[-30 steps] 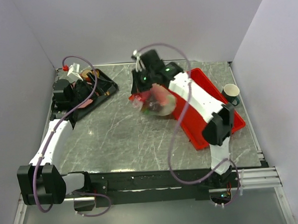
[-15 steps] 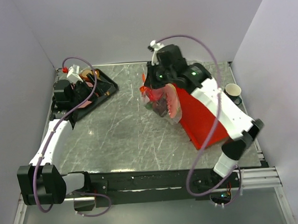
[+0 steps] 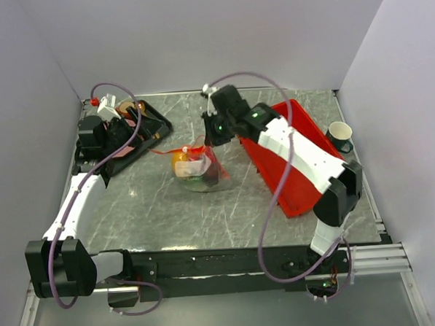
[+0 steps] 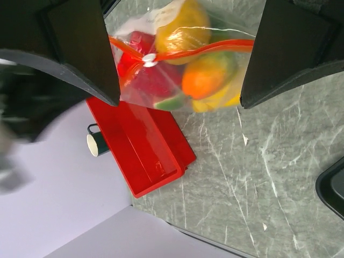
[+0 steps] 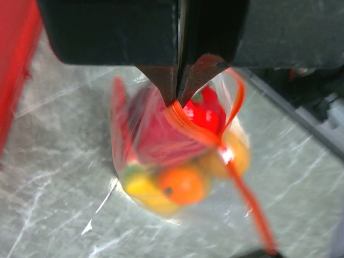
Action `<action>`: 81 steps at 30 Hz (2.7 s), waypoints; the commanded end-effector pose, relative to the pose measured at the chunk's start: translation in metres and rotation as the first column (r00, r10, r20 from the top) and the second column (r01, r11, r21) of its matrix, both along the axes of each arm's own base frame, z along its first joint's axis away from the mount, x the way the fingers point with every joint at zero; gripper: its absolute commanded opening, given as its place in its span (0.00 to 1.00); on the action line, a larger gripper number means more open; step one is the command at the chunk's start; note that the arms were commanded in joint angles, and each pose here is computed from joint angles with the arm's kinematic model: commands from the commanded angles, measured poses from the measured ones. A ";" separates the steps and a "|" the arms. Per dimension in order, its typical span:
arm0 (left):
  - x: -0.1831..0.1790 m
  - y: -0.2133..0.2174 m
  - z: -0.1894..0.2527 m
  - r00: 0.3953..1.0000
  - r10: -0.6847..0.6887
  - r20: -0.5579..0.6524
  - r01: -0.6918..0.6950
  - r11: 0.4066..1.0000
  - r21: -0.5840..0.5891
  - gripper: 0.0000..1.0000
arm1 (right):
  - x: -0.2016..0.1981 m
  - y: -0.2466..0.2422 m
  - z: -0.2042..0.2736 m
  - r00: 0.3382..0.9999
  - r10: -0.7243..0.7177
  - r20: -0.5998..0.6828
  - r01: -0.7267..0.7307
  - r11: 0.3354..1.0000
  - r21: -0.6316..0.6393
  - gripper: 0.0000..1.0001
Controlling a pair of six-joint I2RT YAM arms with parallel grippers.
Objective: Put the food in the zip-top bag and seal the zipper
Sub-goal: Adjust the zipper food storage bag at the center of the board.
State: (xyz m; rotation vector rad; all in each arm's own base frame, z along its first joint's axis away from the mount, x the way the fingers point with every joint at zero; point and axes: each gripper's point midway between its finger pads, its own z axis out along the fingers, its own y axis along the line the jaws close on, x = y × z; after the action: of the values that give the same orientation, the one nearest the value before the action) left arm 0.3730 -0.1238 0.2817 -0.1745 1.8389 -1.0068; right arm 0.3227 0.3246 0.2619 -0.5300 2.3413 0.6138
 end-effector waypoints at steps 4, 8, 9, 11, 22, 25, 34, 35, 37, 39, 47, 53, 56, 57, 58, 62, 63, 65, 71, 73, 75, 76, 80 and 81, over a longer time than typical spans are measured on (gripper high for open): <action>0.001 0.001 0.020 0.997 -0.005 0.072 0.004 1.000 0.009 0.99 | 0.011 0.004 -0.039 0.999 0.007 -0.043 -0.010 0.998 -0.069 0.00; -0.001 -0.001 0.023 0.996 -0.021 0.083 0.021 1.000 -0.005 0.99 | 0.005 0.015 0.001 0.997 0.072 0.015 -0.071 0.997 -0.022 0.00; -0.001 -0.001 0.025 0.996 -0.014 0.086 0.014 1.000 0.000 0.99 | 0.006 0.024 0.022 0.993 0.087 0.075 -0.091 0.995 0.045 0.00; 0.000 0.001 0.023 0.997 -0.009 0.080 0.008 1.000 0.012 0.99 | -0.010 0.026 0.067 0.983 0.114 0.141 -0.136 0.978 0.161 0.00; -0.010 -0.014 0.029 0.981 -0.127 0.147 0.129 0.992 -0.008 0.99 | -0.022 0.030 0.048 0.978 0.185 0.101 -0.198 0.970 0.139 0.00; -0.027 -0.031 0.024 0.941 -0.266 0.208 0.277 0.960 -0.026 0.99 | -0.011 0.017 0.035 0.986 0.134 0.104 -0.142 0.987 0.080 0.00; -0.031 -0.055 -0.003 0.886 -0.394 0.247 0.419 0.906 -0.057 0.99 | -0.005 -0.022 0.033 0.989 0.087 0.122 -0.089 0.996 0.016 0.00; -0.033 -0.056 0.000 0.882 -0.397 0.256 0.421 0.906 -0.048 0.99 | -0.007 -0.026 0.035 0.989 0.084 0.125 -0.087 0.996 0.018 0.00; -0.035 -0.062 0.005 0.865 -0.413 0.285 0.434 0.901 -0.013 0.99 | -0.008 -0.041 0.033 0.990 0.069 0.125 -0.072 0.997 0.015 0.00; -0.034 -0.074 -0.002 0.854 -0.448 0.265 0.464 0.886 0.006 0.99 | -0.012 -0.047 0.029 0.990 0.076 0.119 -0.079 0.997 0.014 0.00; -0.008 -0.125 -0.003 0.780 -0.563 0.273 0.571 0.819 0.060 0.99 | -0.018 -0.066 0.002 0.994 0.069 0.083 -0.066 0.997 -0.033 0.00; 0.000 -0.153 -0.028 0.726 -0.669 0.158 0.649 0.743 0.164 0.99 | -0.009 -0.085 -0.006 0.997 0.023 0.077 -0.018 0.997 -0.069 0.01; -0.006 -0.153 -0.042 0.718 -0.685 0.127 0.665 0.728 0.168 0.99 | 0.000 -0.096 -0.006 0.996 -0.017 0.084 0.024 0.997 -0.076 0.00; -0.010 -0.155 -0.046 0.709 -0.695 0.121 0.676 0.718 0.165 0.99 | 0.003 -0.101 -0.007 0.996 -0.029 0.084 0.036 0.997 -0.075 0.01; -0.012 -0.157 -0.050 0.704 -0.702 0.106 0.686 0.711 0.158 0.99 | 0.005 -0.103 -0.006 0.996 -0.037 0.087 0.043 0.996 -0.074 0.01; -0.025 -0.169 -0.060 0.668 -0.741 0.065 0.725 0.668 0.168 0.95 | 0.014 -0.116 -0.013 0.993 -0.083 0.084 0.093 0.988 -0.122 0.01; -0.027 -0.170 -0.060 0.660 -0.748 0.069 0.731 0.661 0.172 0.93 | 0.014 -0.118 -0.014 0.993 -0.085 0.084 0.096 0.987 -0.127 0.01; -0.029 -0.173 -0.058 0.654 -0.753 0.075 0.737 0.656 0.163 0.86 | 0.016 -0.118 -0.014 0.993 -0.088 0.083 0.097 0.989 -0.115 0.01; -0.034 -0.173 -0.050 0.654 -0.751 0.097 0.734 0.660 0.158 0.70 | 0.018 -0.120 -0.017 0.992 -0.092 0.082 0.102 0.987 -0.121 0.02; -0.034 -0.172 -0.048 0.656 -0.747 0.102 0.730 0.664 0.162 0.65 | 0.019 -0.120 -0.017 0.992 -0.095 0.083 0.104 0.987 -0.122 0.02; -0.034 -0.172 -0.049 0.661 -0.744 0.099 0.727 0.667 0.163 0.59 | 0.020 -0.121 -0.017 0.992 -0.099 0.082 0.109 0.987 -0.121 0.02; -0.034 -0.172 -0.048 0.659 -0.745 0.102 0.727 0.666 0.165 0.55 | 0.021 -0.121 -0.016 0.991 -0.105 0.085 0.115 0.986 -0.121 0.02; -0.033 -0.172 -0.048 0.669 -0.736 0.098 0.719 0.676 0.162 0.35 | 0.023 -0.122 -0.013 0.989 -0.115 0.095 0.125 0.986 -0.111 0.04; -0.032 -0.172 -0.047 0.670 -0.736 0.100 0.718 0.676 0.164 0.32 | 0.023 -0.123 -0.014 0.989 -0.116 0.095 0.127 0.985 -0.114 0.04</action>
State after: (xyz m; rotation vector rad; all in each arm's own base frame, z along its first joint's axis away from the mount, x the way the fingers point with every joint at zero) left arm 0.3459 -0.2950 0.2149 0.7292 1.8969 -1.4136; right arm 0.3403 0.2079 0.2359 -0.4802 2.3661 0.4025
